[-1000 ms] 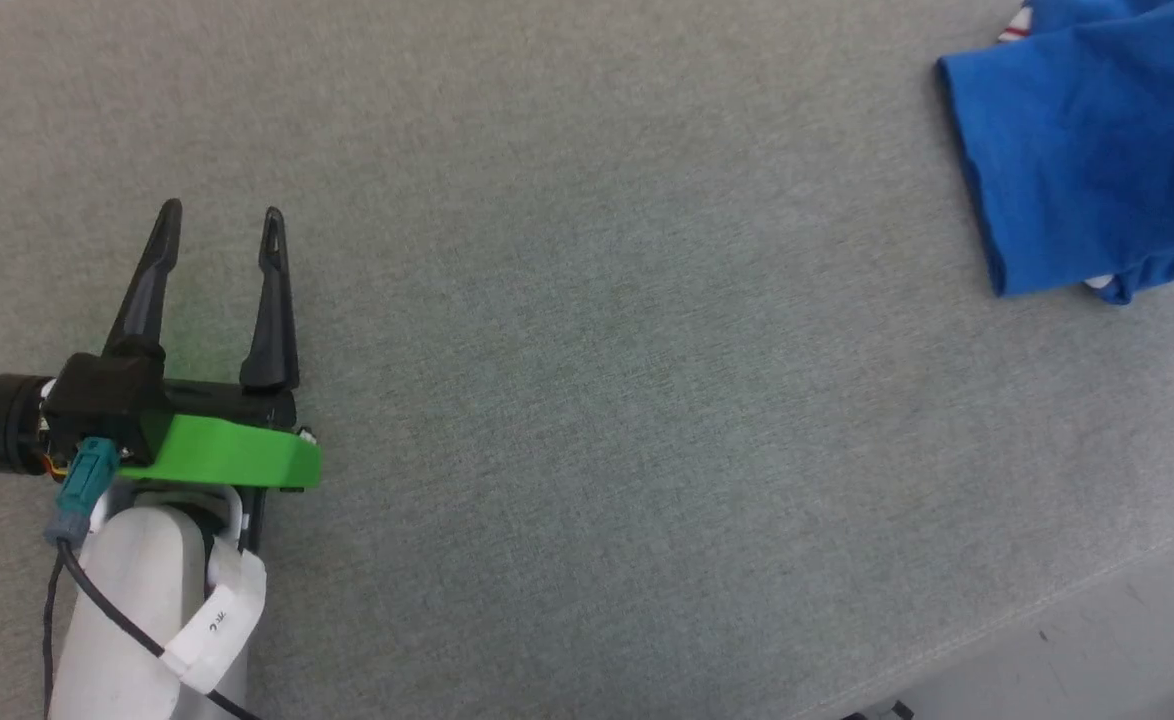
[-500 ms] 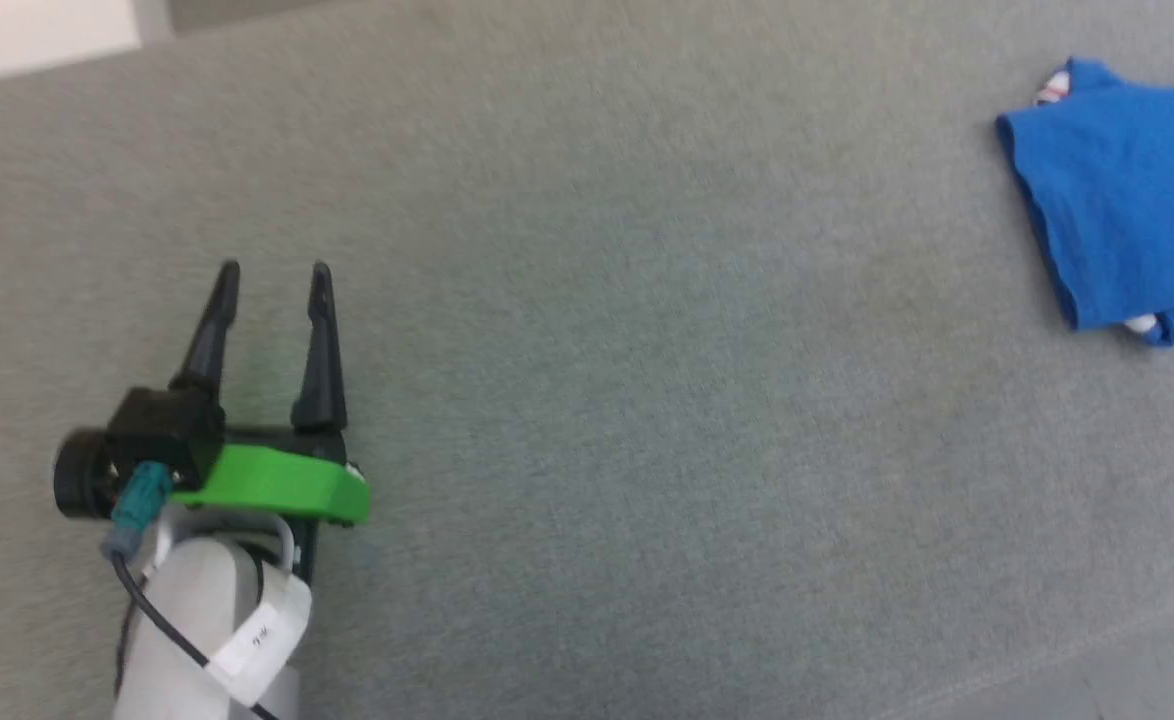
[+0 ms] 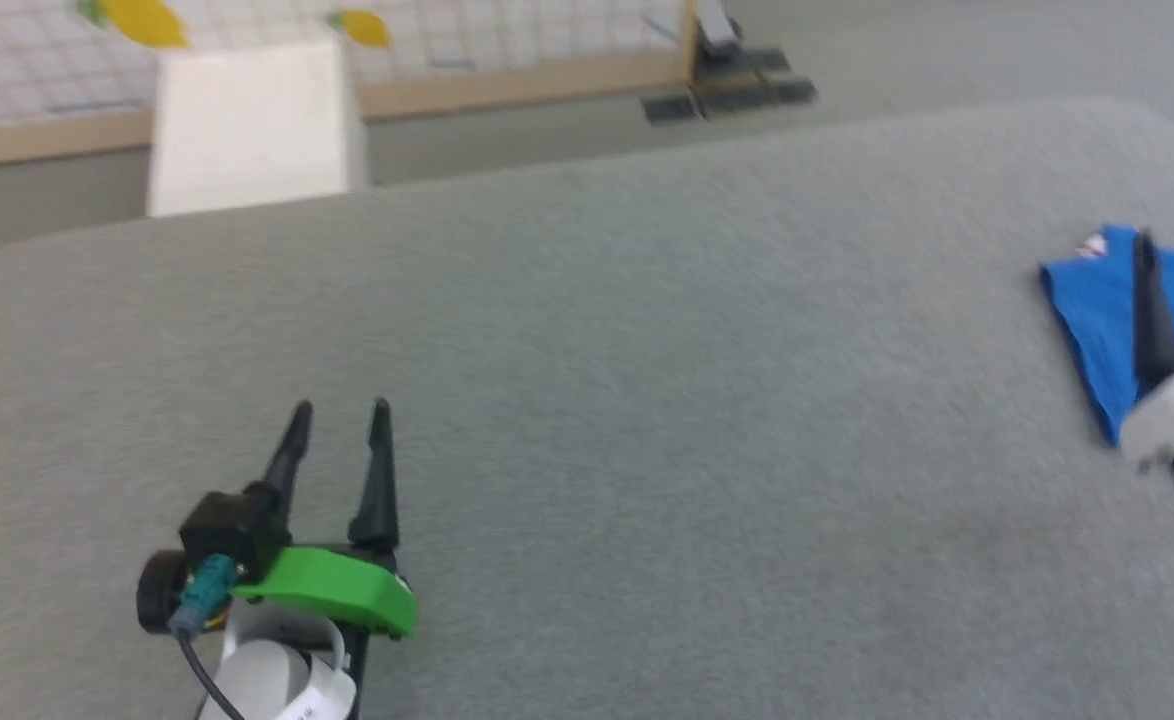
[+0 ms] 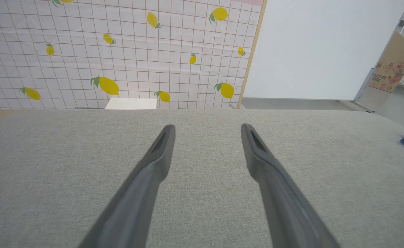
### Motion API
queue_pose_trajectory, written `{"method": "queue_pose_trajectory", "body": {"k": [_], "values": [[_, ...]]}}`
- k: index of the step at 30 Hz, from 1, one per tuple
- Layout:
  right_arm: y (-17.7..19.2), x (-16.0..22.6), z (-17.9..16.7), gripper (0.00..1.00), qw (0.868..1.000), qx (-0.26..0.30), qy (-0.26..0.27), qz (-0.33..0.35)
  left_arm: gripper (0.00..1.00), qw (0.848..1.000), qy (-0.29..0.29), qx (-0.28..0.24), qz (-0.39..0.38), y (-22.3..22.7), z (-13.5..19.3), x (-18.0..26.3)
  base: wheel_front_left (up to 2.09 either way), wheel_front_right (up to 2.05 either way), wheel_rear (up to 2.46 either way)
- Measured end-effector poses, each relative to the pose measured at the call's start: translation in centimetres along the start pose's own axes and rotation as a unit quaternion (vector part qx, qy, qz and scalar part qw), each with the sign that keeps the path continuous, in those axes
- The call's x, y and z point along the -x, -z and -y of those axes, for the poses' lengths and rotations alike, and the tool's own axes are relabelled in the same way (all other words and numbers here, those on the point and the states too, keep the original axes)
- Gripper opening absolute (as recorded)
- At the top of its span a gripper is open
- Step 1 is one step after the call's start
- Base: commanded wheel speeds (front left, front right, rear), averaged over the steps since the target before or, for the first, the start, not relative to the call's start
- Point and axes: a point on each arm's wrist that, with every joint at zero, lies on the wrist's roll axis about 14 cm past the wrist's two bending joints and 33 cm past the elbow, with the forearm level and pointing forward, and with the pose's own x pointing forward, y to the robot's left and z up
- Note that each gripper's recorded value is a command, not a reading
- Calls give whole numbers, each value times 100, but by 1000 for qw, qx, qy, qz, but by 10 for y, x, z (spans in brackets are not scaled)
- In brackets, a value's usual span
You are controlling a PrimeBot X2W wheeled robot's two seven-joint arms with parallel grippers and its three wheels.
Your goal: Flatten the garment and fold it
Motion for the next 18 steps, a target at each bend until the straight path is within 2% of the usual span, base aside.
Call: {"method": "queue_pose_trajectory", "body": {"k": [5, 12, 18], "values": [[-3, 30, -43, 100, 997, -51, -50, 34, 100, 1000, -24, -4, 5, -10, -12, 26, 0, 0, 0], [1, 67, -105, 100, 988, -90, -119, 45, 100, 998, -55, -5, 27, -28, -28, 53, 0, 0, 0], [8, 86, -131, 100, 984, -100, -140, 39, 100, 997, -63, -3, 34, -33, -30, 65, 0, 0, 0]]}}
